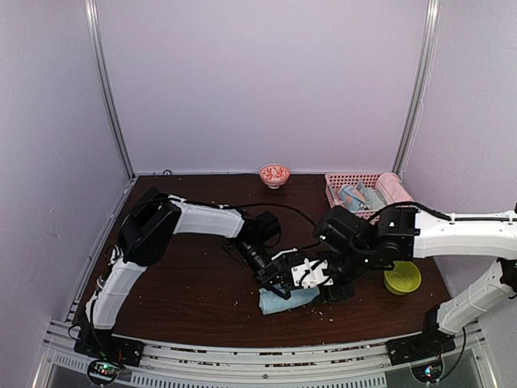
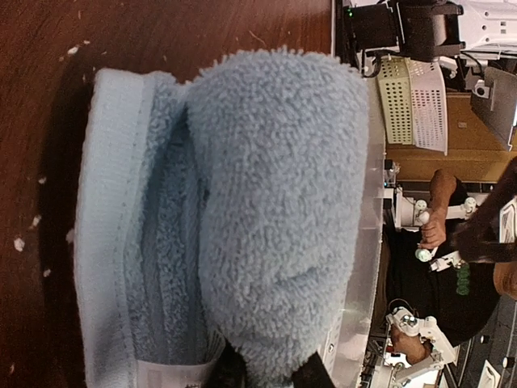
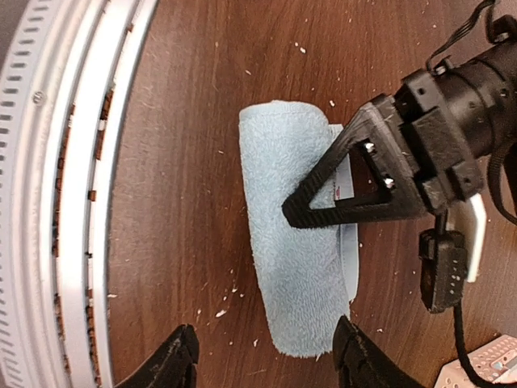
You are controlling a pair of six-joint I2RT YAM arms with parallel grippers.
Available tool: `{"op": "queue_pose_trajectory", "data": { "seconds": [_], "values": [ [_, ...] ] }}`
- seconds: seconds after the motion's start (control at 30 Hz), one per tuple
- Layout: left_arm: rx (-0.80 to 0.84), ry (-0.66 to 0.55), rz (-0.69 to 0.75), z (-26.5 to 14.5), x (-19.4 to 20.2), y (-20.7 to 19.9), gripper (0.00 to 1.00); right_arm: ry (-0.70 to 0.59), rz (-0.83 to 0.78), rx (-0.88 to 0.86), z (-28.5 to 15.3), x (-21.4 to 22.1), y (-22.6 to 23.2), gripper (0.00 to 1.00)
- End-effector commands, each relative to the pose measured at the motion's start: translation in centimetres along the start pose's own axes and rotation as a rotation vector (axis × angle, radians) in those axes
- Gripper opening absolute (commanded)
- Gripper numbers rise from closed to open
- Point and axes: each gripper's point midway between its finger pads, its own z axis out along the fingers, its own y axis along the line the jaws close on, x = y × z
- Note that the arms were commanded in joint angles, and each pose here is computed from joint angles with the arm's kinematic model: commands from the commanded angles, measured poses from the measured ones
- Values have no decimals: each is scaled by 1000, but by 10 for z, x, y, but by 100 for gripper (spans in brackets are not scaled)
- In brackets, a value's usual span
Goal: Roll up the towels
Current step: Roll the towel at the center of the board.
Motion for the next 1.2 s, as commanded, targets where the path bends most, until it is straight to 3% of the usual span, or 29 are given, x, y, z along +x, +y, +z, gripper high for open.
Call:
{"op": "queue_pose_trajectory", "data": {
  "seconds": [0.0,0.3,0.73,0.87,1.03,1.17],
  "values": [
    [-205,104,-129,14,41,82,2,77,-11,176,42,8,-20,59],
    [-193,108,-137,13,48,91,2,145,-72,278,84,22,-25,62],
    [-188,108,-124,12,46,93,3,206,-143,274,119,36,-21,62],
    [-180,102,-118,11,44,95,4,235,-173,244,132,41,-17,56],
    [-289,59,-38,-19,30,86,23,293,-173,114,155,53,-4,39],
    [-392,-97,86,-65,18,68,39,350,-131,-35,171,65,10,27]
  ]
}}
